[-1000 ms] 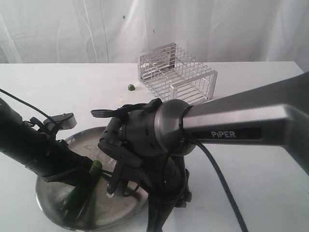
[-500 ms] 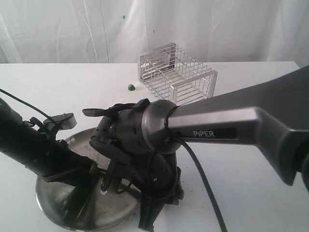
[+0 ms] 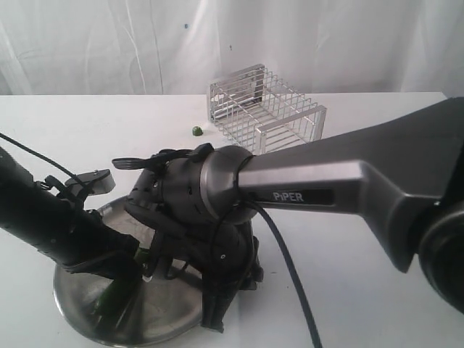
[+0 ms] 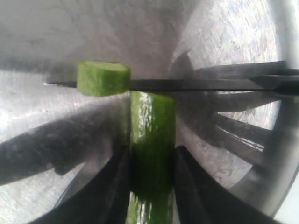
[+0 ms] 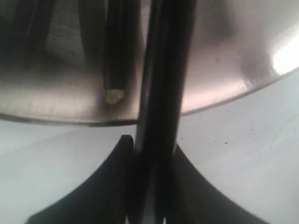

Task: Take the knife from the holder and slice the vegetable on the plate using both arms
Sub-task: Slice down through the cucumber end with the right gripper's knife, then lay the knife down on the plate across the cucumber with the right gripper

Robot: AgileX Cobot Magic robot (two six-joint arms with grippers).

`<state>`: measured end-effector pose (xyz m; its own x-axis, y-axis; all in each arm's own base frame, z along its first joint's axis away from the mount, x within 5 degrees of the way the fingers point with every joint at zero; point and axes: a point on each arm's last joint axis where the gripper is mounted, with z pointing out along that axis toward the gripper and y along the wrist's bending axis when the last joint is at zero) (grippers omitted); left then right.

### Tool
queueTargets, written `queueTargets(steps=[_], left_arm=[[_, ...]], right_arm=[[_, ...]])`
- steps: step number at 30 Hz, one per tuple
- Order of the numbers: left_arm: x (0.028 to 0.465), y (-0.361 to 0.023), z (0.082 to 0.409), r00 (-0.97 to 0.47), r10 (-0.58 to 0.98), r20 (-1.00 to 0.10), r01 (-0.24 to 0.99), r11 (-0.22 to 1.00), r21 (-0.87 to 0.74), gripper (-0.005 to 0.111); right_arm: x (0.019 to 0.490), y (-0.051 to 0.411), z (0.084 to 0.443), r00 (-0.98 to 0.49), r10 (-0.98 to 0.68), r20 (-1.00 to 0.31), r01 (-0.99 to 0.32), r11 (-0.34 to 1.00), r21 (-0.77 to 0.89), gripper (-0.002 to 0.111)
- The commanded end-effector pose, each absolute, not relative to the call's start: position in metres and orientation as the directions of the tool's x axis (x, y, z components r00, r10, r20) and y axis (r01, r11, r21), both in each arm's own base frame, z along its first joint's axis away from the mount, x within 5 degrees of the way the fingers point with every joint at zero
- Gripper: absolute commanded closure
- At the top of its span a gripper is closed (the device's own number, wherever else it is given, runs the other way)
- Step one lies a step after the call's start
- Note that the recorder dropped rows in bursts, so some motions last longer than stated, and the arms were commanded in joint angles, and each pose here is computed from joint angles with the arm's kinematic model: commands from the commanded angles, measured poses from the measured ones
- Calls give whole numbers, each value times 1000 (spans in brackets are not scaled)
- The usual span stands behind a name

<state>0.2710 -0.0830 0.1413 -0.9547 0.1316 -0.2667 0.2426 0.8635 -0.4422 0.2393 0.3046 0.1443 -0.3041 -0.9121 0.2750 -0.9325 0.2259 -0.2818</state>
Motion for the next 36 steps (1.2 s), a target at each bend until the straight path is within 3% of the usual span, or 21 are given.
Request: queueTargets(steps=[1, 7, 12, 18, 24, 30, 33, 36], left_arm=[[268, -82, 134, -957, 156, -243, 251, 867, -431, 72], [268, -83, 134, -958, 159, -239, 252, 865, -435, 72], [268, -83, 134, -958, 159, -239, 252, 865, -435, 72], [268, -83, 134, -959, 159, -235, 251, 863, -438, 72], [267, -83, 137, -958, 152, -242, 249, 861, -443, 72], [267, -82, 156, -937, 147, -318, 279, 863, -421, 72], [266, -81, 166, -922, 148, -358, 297, 863, -409, 66], [266, -81, 170, -916, 146, -374, 302, 863, -404, 50]], right_arm=[[253, 298, 140, -309, -901, 305, -919, 200, -340, 108], [262, 290, 164, -362, -899, 247, -878, 240, -414, 108], [254, 290, 182, -392, -903, 178, -880, 311, -360, 108], [260, 274, 175, -439, -876, 201, -873, 363, -327, 108], [259, 267, 193, -487, -861, 145, -843, 420, -336, 108], [255, 262, 195, -508, -850, 142, -834, 444, -326, 108], [252, 259, 191, -510, -846, 157, -838, 447, -313, 108], [251, 259, 191, -512, -845, 158, -838, 450, -307, 108]])
